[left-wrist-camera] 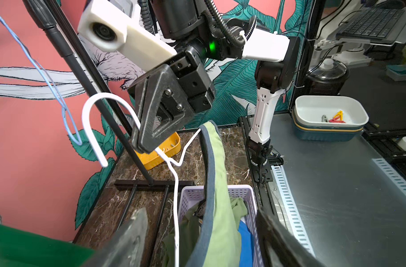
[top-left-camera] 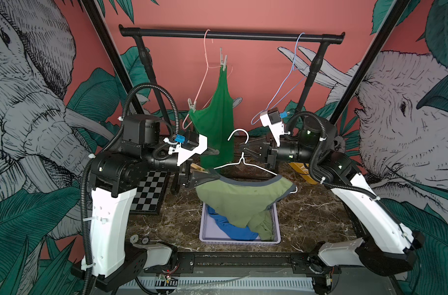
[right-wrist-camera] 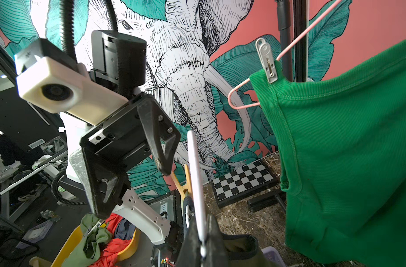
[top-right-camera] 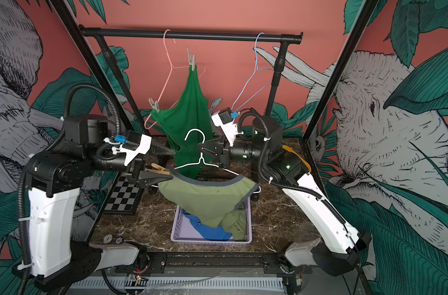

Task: Remove the clothespins securing tank tops to the hanger
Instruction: Adjust the hanger, then remove the clothespin from the hanger.

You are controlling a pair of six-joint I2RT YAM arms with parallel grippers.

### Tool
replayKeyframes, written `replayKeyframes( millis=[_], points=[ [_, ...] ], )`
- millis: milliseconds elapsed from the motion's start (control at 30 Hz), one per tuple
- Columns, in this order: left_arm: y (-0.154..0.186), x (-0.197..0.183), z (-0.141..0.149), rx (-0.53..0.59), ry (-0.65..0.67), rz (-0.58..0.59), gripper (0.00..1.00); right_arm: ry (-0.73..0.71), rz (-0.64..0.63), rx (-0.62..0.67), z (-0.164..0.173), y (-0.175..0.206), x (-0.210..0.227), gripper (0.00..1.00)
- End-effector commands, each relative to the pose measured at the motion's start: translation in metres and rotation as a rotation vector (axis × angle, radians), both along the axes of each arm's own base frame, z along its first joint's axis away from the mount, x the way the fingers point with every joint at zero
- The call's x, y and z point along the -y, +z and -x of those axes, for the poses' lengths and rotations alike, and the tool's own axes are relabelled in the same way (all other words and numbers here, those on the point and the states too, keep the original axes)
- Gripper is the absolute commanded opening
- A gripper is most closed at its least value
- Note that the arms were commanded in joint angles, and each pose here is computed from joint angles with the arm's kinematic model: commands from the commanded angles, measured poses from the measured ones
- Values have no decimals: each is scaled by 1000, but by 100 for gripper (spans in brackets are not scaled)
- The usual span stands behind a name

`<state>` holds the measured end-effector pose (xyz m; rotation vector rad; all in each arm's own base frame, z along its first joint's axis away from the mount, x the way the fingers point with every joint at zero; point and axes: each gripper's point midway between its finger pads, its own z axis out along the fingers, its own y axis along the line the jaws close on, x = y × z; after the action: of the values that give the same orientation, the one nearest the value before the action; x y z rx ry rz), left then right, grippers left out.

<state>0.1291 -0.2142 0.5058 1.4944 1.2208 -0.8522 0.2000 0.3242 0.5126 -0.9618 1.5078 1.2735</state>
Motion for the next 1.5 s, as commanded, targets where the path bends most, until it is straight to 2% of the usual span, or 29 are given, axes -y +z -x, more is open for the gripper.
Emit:
replayKeyframes(
  millis=[0, 167, 300, 433, 600, 900, 1267, 1467],
  points=[
    [-18, -12, 12, 60, 15, -97, 80, 14, -9, 45, 7, 6, 10, 0],
    [-34, -20, 12, 81, 41, -151, 86, -17, 33, 76, 8, -2, 22, 0],
    [-31, -20, 9, 17, 54, -88, 87, -45, 37, 98, 11, -5, 35, 0],
    [-30, -19, -4, -64, 76, -23, 83, -75, 20, 111, 12, -3, 43, 0],
    [-42, -16, -14, -143, 63, 5, 81, -97, 4, 126, 11, 2, 51, 0],
    [-49, -16, -11, -125, 34, -1, 88, -77, -25, 131, 12, 8, 51, 0],
    [-52, -12, -26, -153, 48, 10, 80, -36, -58, 130, 16, 20, 48, 0],
    [-54, -12, -26, -166, 42, 13, 68, -29, -65, 130, 16, 21, 48, 0]
  ],
)
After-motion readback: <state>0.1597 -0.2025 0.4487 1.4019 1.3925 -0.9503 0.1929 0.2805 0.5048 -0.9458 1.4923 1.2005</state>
